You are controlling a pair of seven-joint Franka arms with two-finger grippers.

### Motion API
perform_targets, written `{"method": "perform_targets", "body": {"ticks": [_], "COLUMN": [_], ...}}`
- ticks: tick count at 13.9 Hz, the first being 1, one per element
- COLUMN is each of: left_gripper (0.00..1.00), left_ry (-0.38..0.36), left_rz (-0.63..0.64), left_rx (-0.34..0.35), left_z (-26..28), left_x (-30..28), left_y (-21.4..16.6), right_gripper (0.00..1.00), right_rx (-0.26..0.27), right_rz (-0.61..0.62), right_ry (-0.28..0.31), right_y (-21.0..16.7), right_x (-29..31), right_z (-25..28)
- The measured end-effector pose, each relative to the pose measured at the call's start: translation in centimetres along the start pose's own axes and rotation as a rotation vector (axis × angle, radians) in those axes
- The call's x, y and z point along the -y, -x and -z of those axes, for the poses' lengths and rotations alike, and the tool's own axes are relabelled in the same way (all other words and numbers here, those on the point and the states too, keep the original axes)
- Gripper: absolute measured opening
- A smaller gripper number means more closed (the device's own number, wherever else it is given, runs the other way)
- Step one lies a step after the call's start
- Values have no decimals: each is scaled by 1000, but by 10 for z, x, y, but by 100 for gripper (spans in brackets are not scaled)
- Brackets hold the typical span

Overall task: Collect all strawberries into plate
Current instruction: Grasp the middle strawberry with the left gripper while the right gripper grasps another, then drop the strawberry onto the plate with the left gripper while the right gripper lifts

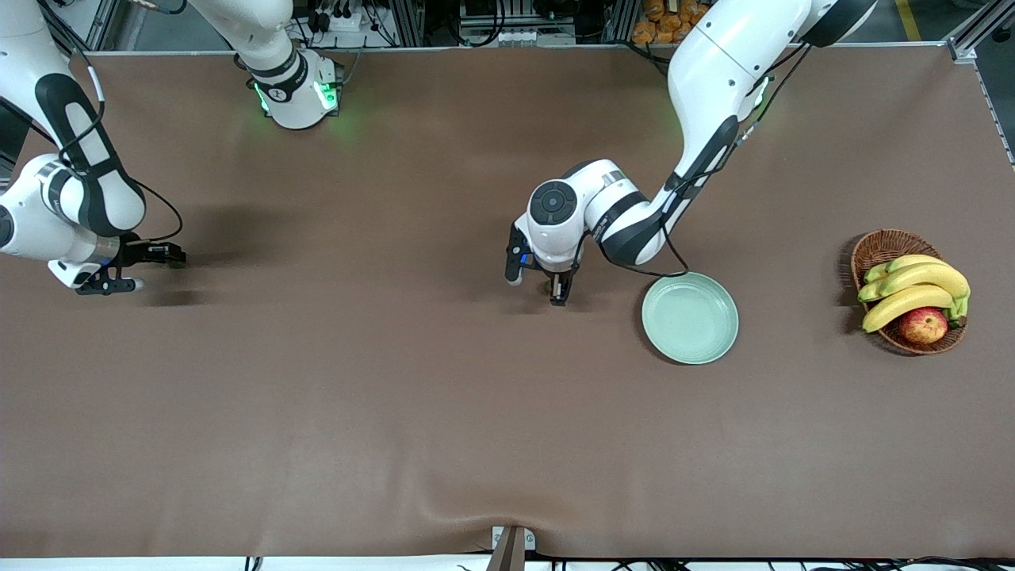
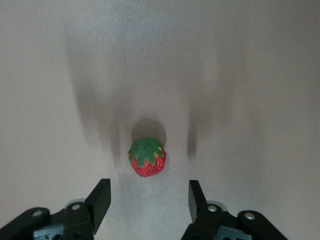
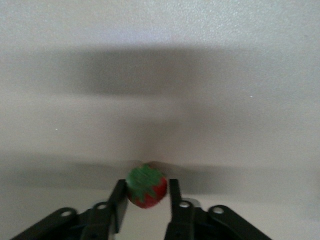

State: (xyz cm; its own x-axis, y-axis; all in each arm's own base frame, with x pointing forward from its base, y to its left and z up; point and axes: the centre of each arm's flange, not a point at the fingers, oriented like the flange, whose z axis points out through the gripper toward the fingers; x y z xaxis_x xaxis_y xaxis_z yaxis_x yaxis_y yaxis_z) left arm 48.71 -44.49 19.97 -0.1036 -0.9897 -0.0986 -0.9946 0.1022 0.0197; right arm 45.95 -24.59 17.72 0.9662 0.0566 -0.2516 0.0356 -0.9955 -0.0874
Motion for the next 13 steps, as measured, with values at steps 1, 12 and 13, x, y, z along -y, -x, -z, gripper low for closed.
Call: {"method": "perform_targets", "body": {"ticks": [1,12,13], "left_gripper": [71,39,32], "left_ry": [3,-17,-20], "left_rz": [5,1,6], "left_rx": [0,21,22], "left_z": [-2,-23,-22], "left_x": [-1,-1,2], "left_y": [-1,-26,-24], "right_gripper": [33,33,33], "right_rx": [-1,9,8], "right_rz": [0,25,28], "right_ry": [1,10,13], "right_y": [0,-38,-43], "right_x": [0,2,4], "right_z": [1,67,76]}}
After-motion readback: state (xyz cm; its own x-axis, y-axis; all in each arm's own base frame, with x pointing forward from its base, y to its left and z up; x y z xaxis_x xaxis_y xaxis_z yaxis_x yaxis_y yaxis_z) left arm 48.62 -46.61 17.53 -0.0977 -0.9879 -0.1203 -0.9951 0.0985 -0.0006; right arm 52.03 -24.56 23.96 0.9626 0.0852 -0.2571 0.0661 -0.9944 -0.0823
